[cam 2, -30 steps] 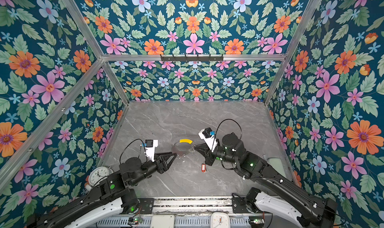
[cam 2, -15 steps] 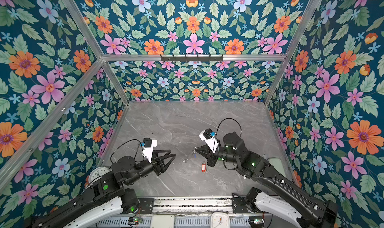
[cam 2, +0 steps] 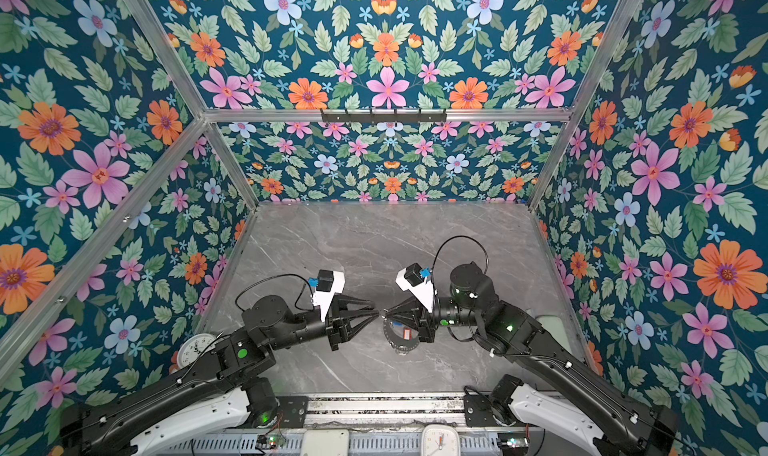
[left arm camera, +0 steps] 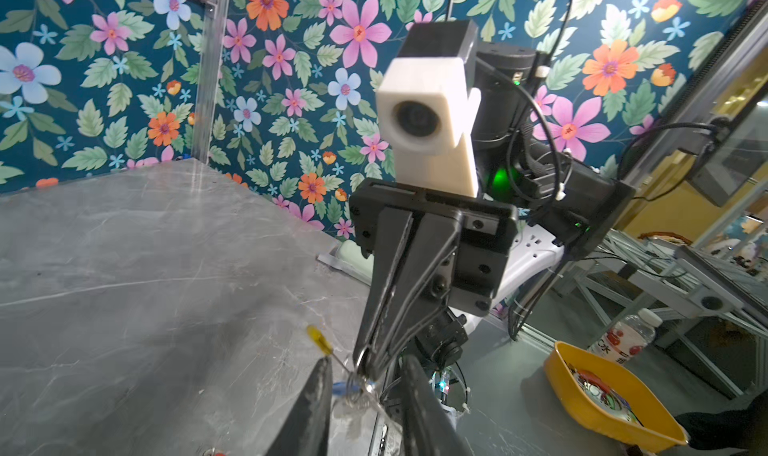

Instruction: Remove the keys from the keyring

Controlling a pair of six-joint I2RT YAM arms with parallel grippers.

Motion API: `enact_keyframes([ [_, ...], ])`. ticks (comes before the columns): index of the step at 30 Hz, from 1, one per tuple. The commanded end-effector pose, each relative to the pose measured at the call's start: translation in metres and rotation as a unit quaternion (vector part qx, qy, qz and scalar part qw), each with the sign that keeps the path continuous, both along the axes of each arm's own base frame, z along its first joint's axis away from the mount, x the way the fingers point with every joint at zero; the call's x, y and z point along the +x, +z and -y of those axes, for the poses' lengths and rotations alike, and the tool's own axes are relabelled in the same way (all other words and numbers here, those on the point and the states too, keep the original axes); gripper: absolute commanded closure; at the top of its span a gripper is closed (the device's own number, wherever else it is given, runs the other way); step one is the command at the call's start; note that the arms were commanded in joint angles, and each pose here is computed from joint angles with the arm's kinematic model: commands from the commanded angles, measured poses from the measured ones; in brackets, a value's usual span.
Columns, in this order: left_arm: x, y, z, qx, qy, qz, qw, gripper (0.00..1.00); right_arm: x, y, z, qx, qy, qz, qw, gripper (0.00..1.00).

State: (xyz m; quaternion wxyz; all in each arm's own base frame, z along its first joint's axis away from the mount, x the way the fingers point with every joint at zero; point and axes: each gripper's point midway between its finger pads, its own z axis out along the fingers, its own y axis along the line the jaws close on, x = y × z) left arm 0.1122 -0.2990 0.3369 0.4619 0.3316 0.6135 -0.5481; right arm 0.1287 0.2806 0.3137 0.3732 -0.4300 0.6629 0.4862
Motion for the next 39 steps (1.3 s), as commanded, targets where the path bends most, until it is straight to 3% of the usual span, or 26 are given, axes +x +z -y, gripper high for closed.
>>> enact_keyframes([
  [1,-0.012,0.018,-0.001,-0.028,-0.028,0.032,0.999,0.7,-0.01,0.012,0.001,0.025,0.032,0.001,0.999,1.0],
  [22,-0.011,0.001,0.009,-0.013,-0.045,0.013,0.999,0.69,-0.01,0.021,0.0,0.053,0.043,-0.005,0.998,1.0],
  [27,-0.013,0.002,0.011,-0.016,-0.052,0.012,0.998,0.78,-0.009,0.019,-0.001,0.054,0.044,-0.009,0.998,1.0],
  [34,-0.013,0.004,0.013,-0.018,-0.056,0.011,0.998,0.98,-0.006,0.017,-0.001,0.052,0.036,-0.009,0.998,1.0],
  [39,-0.009,0.005,0.011,-0.02,-0.043,0.012,0.999,1.0,0.0,0.014,0.0,0.051,0.017,-0.007,0.999,1.0],
])
